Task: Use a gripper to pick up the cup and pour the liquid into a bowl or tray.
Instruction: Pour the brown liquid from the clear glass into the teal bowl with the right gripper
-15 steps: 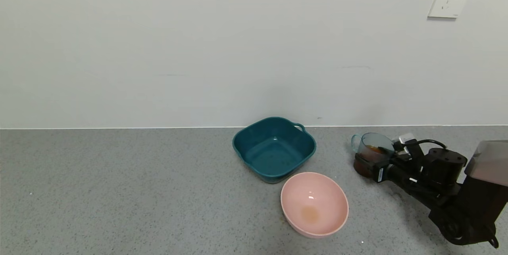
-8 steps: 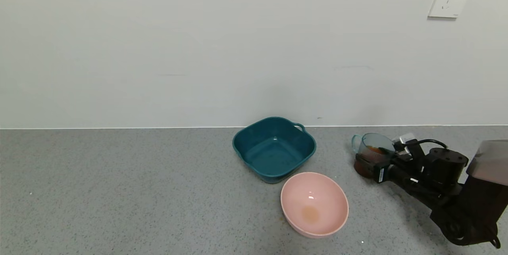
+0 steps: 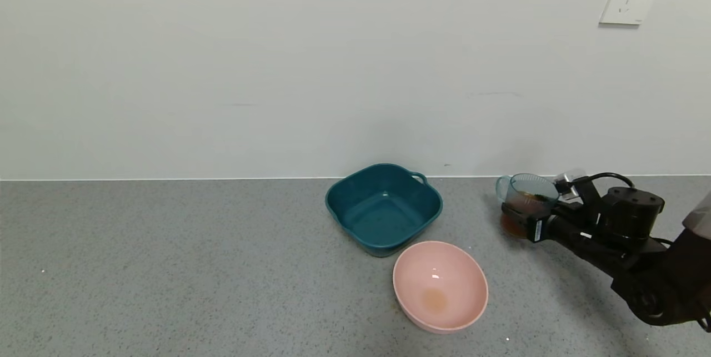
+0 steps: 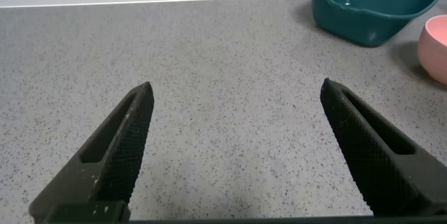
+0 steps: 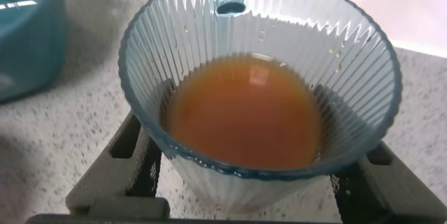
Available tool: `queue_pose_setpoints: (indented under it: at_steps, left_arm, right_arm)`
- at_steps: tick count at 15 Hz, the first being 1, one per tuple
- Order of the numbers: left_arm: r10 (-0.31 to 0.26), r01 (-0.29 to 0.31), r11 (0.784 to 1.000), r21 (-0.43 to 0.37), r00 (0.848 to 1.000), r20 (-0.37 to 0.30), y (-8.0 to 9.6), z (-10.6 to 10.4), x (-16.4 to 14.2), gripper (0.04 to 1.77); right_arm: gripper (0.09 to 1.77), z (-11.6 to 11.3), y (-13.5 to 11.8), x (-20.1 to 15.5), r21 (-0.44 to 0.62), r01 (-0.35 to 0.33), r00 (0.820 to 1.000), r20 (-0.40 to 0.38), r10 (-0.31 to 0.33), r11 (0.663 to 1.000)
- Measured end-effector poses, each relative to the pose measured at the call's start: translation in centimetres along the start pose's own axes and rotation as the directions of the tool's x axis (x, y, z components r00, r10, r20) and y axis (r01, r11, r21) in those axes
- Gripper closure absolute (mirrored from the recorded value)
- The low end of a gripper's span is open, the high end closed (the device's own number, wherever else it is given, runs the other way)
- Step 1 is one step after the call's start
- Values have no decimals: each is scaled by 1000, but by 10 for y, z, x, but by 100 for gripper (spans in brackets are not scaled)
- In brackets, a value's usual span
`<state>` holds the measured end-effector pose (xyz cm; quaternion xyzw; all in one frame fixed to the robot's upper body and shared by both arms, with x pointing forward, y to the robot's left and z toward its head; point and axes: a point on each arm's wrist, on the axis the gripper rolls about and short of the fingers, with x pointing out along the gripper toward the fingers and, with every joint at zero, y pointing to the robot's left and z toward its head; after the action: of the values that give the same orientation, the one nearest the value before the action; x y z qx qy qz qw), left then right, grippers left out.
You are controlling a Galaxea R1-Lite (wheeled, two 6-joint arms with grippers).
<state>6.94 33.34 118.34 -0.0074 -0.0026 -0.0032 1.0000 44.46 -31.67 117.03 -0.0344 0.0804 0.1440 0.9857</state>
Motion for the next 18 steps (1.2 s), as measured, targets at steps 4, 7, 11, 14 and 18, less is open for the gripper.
queue_pose_setpoints:
  at_steps: [4, 7, 11, 14, 18]
  left_arm:
    - [0, 0, 1000, 0, 1000, 0, 0, 0, 0, 9]
    - [0, 0, 1000, 0, 1000, 0, 0, 0, 0, 9]
    - [0, 0, 1000, 0, 1000, 0, 0, 0, 0, 9]
    - [0, 0, 1000, 0, 1000, 0, 0, 0, 0, 9]
    - [0, 0, 1000, 0, 1000, 0, 0, 0, 0, 9]
  right_arm:
    - [50, 27, 1, 3, -5, 23, 1000, 3, -23, 1000]
    - [50, 49, 6, 10, -12, 52, 999, 7, -52, 999]
    - [50, 74, 19, 23, -20, 71, 997, 8, -71, 997]
    - [50, 90, 34, 33, -28, 72, 997, 5, -72, 997]
    - [50, 106, 53, 43, -63, 64, 998, 4, -64, 996]
